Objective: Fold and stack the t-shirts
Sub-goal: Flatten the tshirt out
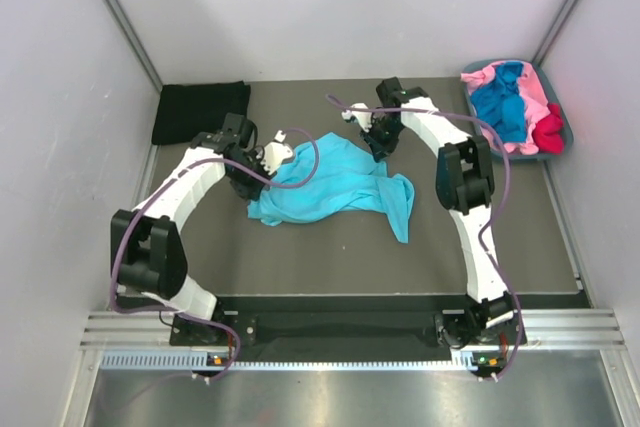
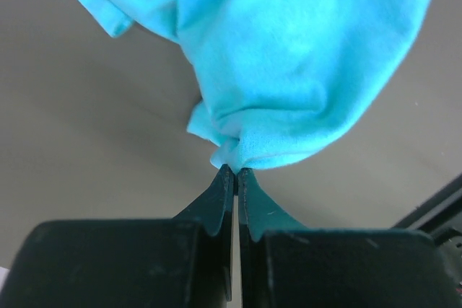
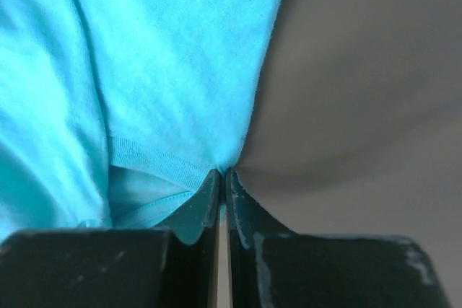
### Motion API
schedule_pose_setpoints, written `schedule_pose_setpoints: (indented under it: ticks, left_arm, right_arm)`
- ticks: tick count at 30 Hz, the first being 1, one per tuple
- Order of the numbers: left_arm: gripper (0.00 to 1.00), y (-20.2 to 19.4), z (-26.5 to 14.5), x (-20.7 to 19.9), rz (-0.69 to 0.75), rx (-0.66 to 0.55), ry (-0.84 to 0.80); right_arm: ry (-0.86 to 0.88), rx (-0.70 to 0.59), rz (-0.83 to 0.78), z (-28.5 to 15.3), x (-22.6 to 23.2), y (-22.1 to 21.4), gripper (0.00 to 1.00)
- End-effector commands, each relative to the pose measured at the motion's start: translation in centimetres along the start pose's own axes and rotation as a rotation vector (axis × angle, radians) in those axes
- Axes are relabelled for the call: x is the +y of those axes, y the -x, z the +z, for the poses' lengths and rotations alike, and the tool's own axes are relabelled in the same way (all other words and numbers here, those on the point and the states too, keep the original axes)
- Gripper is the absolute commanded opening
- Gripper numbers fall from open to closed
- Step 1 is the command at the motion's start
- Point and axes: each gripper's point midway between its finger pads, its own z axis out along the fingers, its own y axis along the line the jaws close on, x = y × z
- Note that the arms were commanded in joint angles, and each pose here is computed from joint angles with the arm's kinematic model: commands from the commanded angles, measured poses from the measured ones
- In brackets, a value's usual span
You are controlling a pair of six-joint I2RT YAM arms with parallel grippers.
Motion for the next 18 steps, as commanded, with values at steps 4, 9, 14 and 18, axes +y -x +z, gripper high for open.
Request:
schedule_pose_setpoints:
  ticks: [4, 9, 14, 18]
  left_arm:
    - [0.00, 4.7, -0.9, 3.7, 0.046, -0.117, 0.106]
    - [0.00, 6.4, -3.2, 6.9, 0.095, -0.205, 0.284]
    - [0.00, 6.8, -6.3, 7.4, 0.151, -0.385, 0.493]
    - [0.00, 5.8, -5.8, 4.8, 0.219, -0.420, 0.434]
  right_arm:
    - [-0.061, -0.095, 0.084, -3.9, -2.0, 1.9, 0.00]
    - [-0.342, -0.253, 0.130, -13.1, -8.8, 4.1, 0.00]
    - [-0.449, -0.292, 0.125, -18.4, -9.4, 4.0, 0.00]
    - [-0.398, -0.228, 0.164, -16.7, -7.8, 1.6, 0.00]
